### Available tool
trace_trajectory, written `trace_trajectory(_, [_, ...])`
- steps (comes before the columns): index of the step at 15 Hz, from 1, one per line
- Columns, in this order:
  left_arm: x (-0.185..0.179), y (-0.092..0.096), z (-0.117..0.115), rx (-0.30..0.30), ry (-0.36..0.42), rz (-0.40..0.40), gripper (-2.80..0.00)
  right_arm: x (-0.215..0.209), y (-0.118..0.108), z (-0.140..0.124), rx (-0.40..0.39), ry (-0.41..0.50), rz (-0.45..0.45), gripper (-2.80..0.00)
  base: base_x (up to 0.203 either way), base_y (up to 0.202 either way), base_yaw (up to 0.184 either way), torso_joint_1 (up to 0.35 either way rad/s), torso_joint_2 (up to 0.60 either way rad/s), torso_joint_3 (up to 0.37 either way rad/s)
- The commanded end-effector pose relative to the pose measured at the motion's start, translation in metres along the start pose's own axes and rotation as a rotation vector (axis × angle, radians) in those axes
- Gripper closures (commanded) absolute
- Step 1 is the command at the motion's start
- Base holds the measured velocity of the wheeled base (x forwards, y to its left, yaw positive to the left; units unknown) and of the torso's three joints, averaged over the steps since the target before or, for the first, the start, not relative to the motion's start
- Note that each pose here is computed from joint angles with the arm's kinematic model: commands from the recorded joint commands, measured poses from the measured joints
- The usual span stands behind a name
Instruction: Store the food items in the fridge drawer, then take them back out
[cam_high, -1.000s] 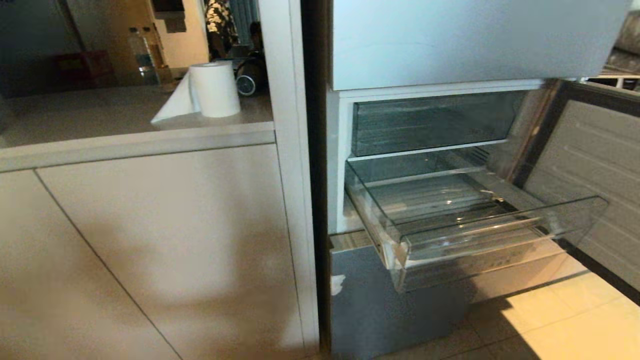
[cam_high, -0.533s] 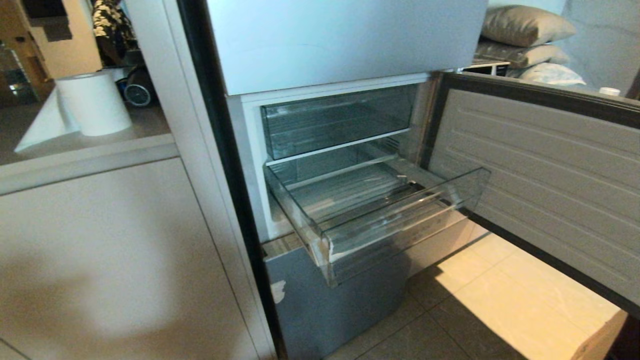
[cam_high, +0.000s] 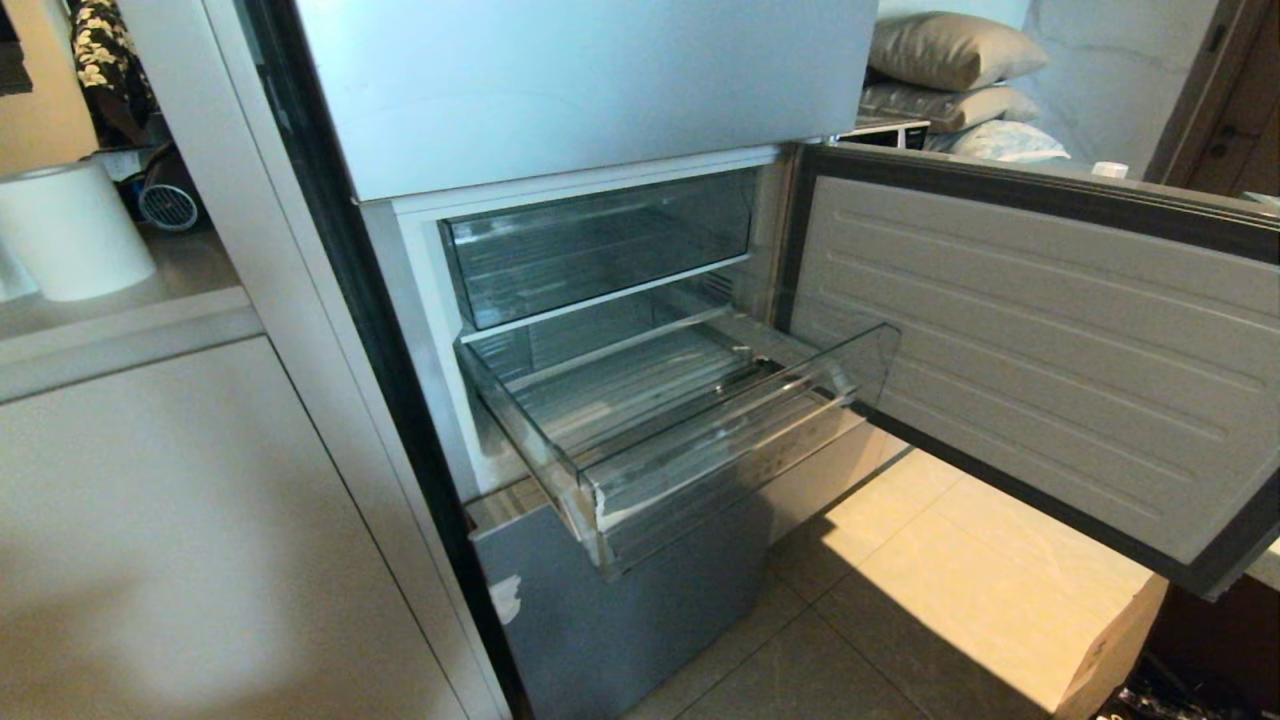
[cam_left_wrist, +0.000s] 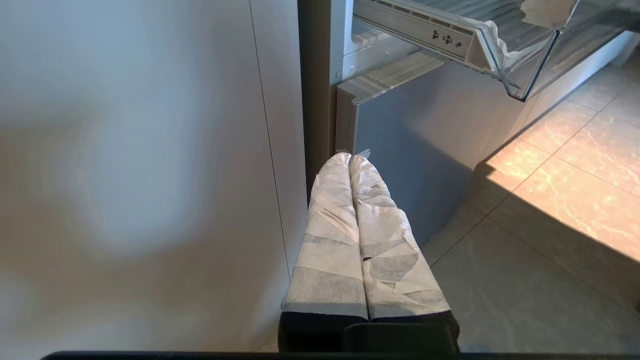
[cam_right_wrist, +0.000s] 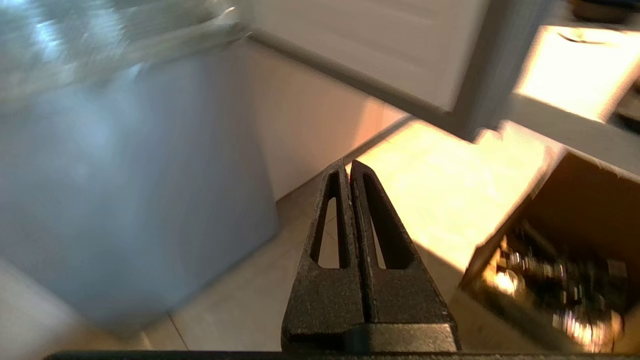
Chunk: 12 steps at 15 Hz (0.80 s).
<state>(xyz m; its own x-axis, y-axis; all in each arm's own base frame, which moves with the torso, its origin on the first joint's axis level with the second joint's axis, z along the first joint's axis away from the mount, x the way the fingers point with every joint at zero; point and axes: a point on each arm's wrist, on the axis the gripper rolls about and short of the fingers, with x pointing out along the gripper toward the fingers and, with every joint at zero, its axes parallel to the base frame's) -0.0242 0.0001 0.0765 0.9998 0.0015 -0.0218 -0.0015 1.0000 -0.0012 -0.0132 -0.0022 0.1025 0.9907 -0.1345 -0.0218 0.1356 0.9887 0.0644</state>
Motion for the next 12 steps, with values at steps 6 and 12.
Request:
trace_trajectory(6, [0.000,0.000,0.000,0.000,-0.002,0.000,0.00,0.088,-0.036,0.064,0.267,0.106,-0.643,0.00,0.000,0.000,0.000,0.000,0.00,0.000])
trace_trajectory(12, [0.000,0.000,0.000,0.000,-0.003,0.000,0.00,0.109,-0.128,0.068,0.314,0.034,-0.937,-2.80,0.000,0.000,0.000,0.000,0.00,0.000])
